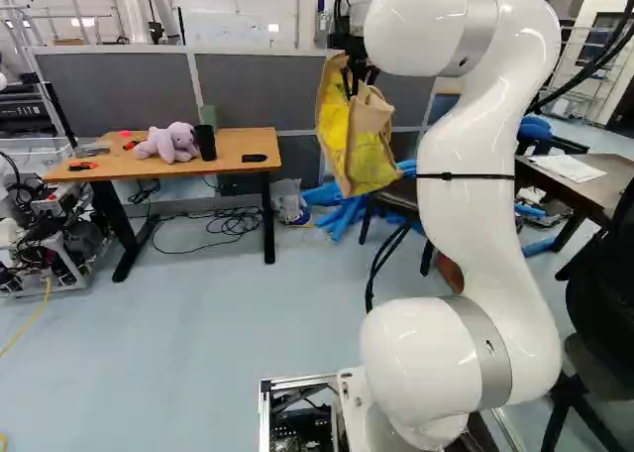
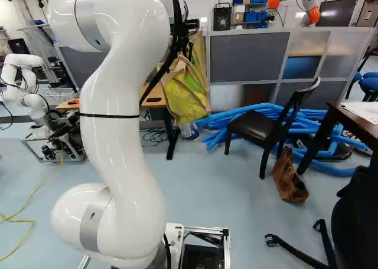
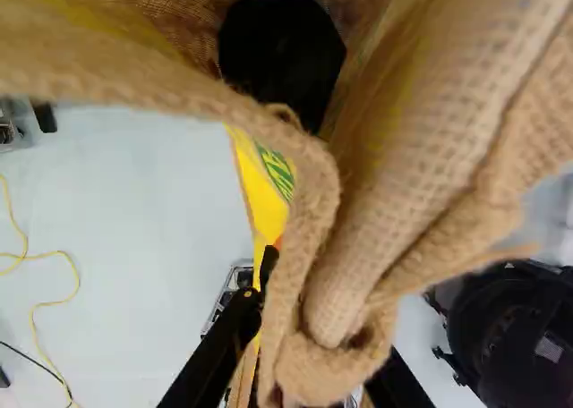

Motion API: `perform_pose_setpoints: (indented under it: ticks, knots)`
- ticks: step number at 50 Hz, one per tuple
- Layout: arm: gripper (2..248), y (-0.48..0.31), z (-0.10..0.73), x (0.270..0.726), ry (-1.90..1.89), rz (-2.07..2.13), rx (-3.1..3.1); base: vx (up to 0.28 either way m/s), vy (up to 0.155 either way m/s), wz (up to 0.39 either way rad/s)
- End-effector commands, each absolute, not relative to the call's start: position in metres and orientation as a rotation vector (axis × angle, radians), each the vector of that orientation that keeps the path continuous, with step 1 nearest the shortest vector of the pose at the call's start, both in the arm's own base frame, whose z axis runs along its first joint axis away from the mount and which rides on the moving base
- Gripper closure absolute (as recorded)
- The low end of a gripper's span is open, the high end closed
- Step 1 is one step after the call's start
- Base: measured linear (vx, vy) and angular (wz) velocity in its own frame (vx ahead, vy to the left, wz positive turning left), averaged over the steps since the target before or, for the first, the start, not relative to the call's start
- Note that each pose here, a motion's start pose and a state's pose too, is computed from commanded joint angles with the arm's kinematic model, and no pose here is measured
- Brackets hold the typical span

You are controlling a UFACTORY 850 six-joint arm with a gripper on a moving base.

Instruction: Pick up the bag on the ground and place it on the table

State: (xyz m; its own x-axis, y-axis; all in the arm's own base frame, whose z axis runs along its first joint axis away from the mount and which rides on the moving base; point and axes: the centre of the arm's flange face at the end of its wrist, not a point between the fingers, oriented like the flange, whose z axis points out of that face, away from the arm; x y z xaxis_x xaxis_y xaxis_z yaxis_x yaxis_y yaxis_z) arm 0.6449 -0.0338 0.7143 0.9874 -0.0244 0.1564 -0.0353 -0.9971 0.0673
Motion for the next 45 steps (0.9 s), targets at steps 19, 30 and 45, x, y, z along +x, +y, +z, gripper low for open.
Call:
perform_pose_setpoints:
  ticks: [19, 30, 45]
  knots:
    - [229, -0.033, 0.731, 0.640, -0.048, 0.275, 3.058, 0.000, 0.000, 0.000]
    - [229, -0.033, 0.732, 0.640, -0.048, 0.276, 3.058, 0.000, 0.000, 0.000]
    - [229, -0.033, 0.732, 0.640, -0.048, 0.276, 3.058, 0.000, 0.000, 0.000]
